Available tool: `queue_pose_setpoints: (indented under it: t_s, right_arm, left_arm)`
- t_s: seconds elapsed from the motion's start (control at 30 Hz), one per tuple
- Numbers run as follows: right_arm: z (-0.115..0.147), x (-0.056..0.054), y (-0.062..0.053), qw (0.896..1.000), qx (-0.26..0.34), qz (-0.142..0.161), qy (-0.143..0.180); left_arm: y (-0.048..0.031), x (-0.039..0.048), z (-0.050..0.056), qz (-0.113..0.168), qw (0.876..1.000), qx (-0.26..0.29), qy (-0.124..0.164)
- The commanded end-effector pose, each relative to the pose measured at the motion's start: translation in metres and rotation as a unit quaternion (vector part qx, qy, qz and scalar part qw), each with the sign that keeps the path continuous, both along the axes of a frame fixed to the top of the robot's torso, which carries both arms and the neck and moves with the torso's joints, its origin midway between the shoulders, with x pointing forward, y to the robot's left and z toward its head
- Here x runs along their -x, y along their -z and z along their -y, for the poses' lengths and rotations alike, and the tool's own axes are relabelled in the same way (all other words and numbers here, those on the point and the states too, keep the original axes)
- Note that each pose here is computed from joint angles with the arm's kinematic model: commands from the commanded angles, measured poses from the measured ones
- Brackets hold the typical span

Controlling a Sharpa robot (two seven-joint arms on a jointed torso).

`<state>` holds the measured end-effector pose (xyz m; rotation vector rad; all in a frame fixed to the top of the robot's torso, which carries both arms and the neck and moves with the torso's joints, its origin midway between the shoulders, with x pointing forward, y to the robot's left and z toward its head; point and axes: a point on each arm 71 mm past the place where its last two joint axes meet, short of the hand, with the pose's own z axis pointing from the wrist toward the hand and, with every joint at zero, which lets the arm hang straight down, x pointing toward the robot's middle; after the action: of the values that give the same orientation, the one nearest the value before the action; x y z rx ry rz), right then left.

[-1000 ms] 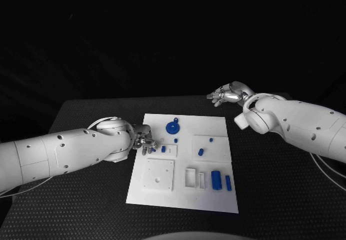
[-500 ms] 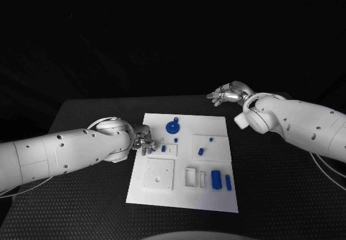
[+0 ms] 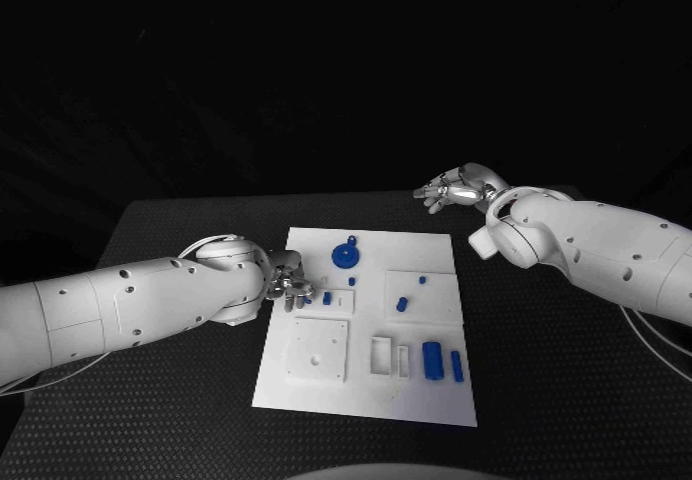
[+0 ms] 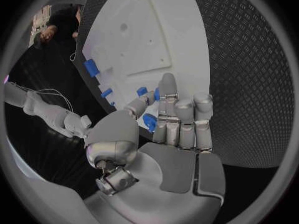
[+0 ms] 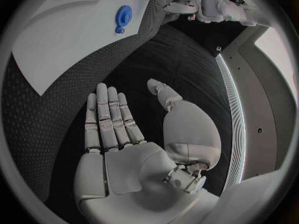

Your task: Assemble the parts on the task board

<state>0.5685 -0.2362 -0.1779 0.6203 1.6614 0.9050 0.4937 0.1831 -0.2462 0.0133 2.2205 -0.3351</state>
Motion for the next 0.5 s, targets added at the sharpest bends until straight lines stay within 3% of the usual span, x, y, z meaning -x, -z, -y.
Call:
queue_pose_setpoints:
  t_s: [0.03, 0.5]
  right_arm:
    - [-0.0015, 0.0006, 0.0004, 1.000, 0.000, -0.002, -0.008]
    - [-0.0014, 0.0008, 0.0004, 1.000, -0.001, -0.002, -0.008]
  left_arm:
    - [0.0032, 0.0007, 0.0018, -0.016, 1.000, 0.000, -0.001]
    - [0.0099, 0.0009, 0.0045, -0.038, 0.999, -0.009, -0.001]
